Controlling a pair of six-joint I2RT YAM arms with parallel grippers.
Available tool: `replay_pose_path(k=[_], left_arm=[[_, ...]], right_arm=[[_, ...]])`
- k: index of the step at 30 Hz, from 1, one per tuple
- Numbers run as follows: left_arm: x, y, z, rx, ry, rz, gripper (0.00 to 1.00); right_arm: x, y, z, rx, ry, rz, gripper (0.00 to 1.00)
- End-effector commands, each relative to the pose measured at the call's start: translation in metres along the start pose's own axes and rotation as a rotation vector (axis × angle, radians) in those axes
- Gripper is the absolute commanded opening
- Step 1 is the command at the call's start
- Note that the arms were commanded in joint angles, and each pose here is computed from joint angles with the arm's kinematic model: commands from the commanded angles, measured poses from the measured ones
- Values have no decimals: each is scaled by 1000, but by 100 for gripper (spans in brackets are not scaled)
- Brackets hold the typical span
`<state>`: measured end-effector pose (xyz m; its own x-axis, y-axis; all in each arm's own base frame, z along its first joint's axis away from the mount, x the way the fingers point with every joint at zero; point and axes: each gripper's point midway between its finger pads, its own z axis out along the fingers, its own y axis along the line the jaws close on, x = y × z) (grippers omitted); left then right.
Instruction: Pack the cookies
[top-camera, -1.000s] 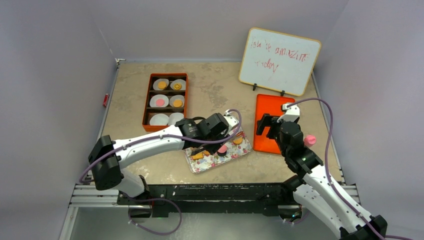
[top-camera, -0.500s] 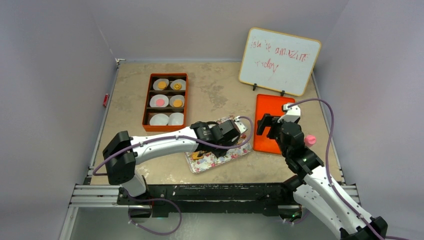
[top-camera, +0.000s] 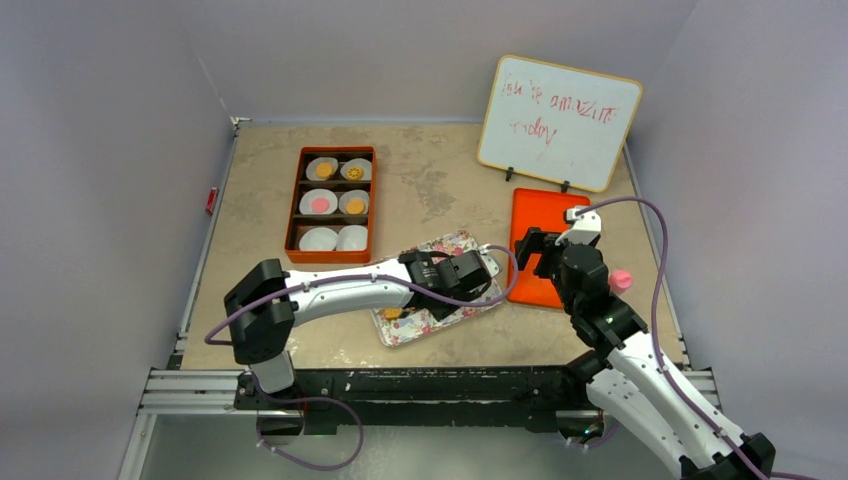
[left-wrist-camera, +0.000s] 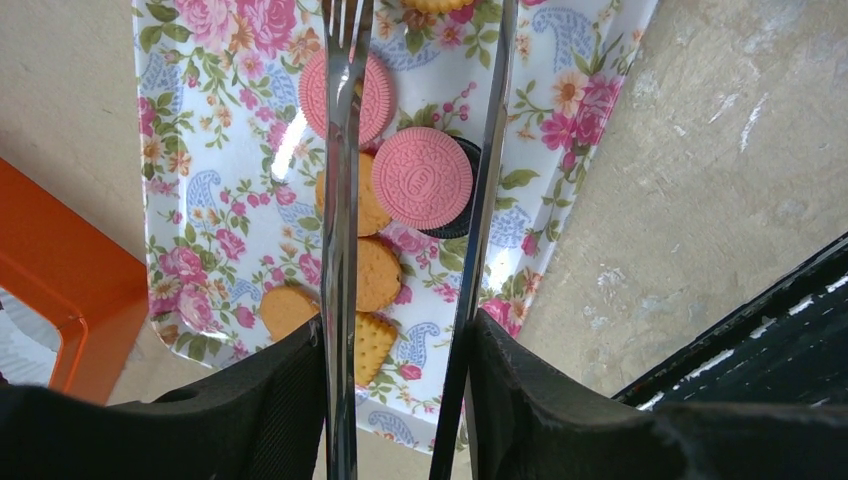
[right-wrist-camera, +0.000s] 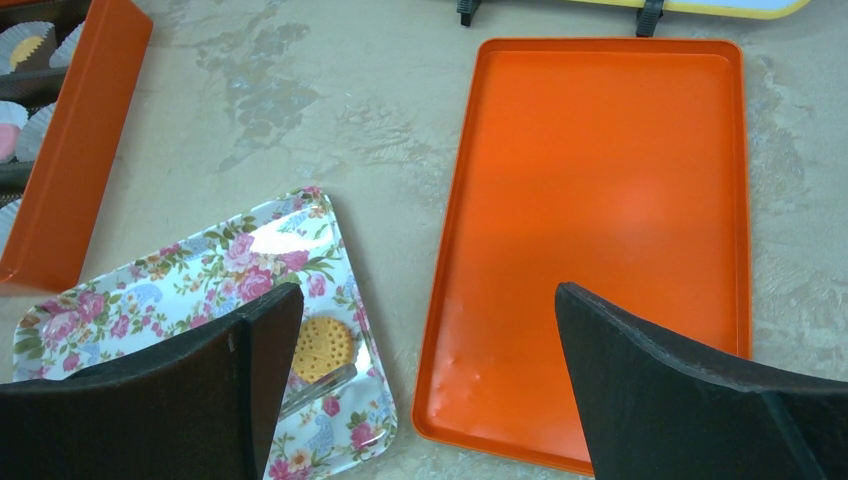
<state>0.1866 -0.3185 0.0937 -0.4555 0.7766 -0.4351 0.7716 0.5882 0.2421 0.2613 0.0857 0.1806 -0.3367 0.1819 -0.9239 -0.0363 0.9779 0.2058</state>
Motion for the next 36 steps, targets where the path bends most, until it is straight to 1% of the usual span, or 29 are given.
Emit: replay_pose_path(k=[1, 7, 15, 24, 30, 36], left_arm=[[-20, -1, -3, -7, -52, 2, 45], [-19, 2, -1, -31, -37, 0, 41], [-29, 22, -29, -92, -107, -63, 35], [-25, 46, -55, -179, -136, -154, 31], [-18, 69, -68, -228, -143, -252, 29], [2, 101, -80, -280, -126, -396, 27]], right_arm=[[-14, 4, -2, -7, -42, 22, 99], [-16, 3, -3, -4, -46, 19, 99], [-15, 3, -2, -4, -43, 22, 99], [-15, 3, -3, -6, -46, 24, 99], [-16, 4, -2, -12, -47, 23, 99], [-16, 4, -2, -11, -50, 15, 99]])
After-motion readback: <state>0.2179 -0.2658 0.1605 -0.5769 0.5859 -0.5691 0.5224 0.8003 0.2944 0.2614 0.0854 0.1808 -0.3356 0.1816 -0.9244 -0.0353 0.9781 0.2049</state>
